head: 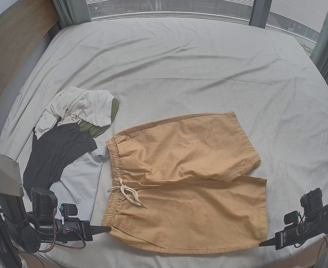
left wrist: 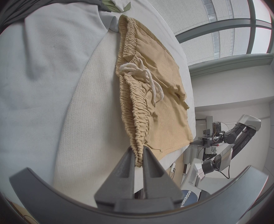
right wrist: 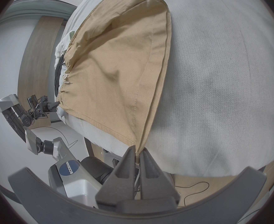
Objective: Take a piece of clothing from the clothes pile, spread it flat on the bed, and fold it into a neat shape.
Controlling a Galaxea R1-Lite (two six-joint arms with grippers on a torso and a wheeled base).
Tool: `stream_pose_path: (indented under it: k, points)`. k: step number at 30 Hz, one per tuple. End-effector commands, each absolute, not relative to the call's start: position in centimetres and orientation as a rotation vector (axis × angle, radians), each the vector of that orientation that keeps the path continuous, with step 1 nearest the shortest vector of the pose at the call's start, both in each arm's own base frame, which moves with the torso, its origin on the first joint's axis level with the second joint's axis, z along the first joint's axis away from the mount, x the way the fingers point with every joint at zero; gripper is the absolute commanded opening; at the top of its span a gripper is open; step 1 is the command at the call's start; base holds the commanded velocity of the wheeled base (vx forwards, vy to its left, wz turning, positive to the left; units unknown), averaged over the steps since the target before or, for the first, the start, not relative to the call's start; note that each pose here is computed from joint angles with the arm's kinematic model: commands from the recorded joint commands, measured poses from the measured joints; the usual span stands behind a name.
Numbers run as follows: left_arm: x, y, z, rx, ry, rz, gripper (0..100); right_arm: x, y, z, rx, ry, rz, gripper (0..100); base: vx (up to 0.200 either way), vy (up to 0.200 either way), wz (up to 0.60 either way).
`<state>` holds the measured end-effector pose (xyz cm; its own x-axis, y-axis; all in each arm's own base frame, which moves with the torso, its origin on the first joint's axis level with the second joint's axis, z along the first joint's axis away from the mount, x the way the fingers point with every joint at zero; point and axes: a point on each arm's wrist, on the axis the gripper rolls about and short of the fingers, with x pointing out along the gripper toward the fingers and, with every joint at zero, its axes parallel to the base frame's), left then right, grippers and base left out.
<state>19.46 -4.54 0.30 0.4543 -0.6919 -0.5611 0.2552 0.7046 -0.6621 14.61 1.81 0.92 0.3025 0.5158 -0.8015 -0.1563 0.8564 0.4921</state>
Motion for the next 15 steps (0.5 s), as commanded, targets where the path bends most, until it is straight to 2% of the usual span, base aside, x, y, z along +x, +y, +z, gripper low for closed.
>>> stream_pose_path:
  k: [1, 11, 15]
  points:
    - [18.7, -4.4, 0.3, -0.51, 0.955, -0.624, 0, 13.7, 1.8, 1.7, 0.341, 1.163, 0.467, 0, 0.0, 0.0, 0.0]
    - [17.9, -4.2, -0.2, -0.451, 1.022, -0.637, 0, 12.5, 2.0, 2.5, 0.334, 1.189, 0.483, 0, 0.0, 0.0, 0.0]
    - [17.8, -3.9, 0.4, -0.429, 0.986, -0.651, 0, 12.4, 2.0, 2.6, 0.336, 1.178, 0.487, 0, 0.0, 0.0, 0.0]
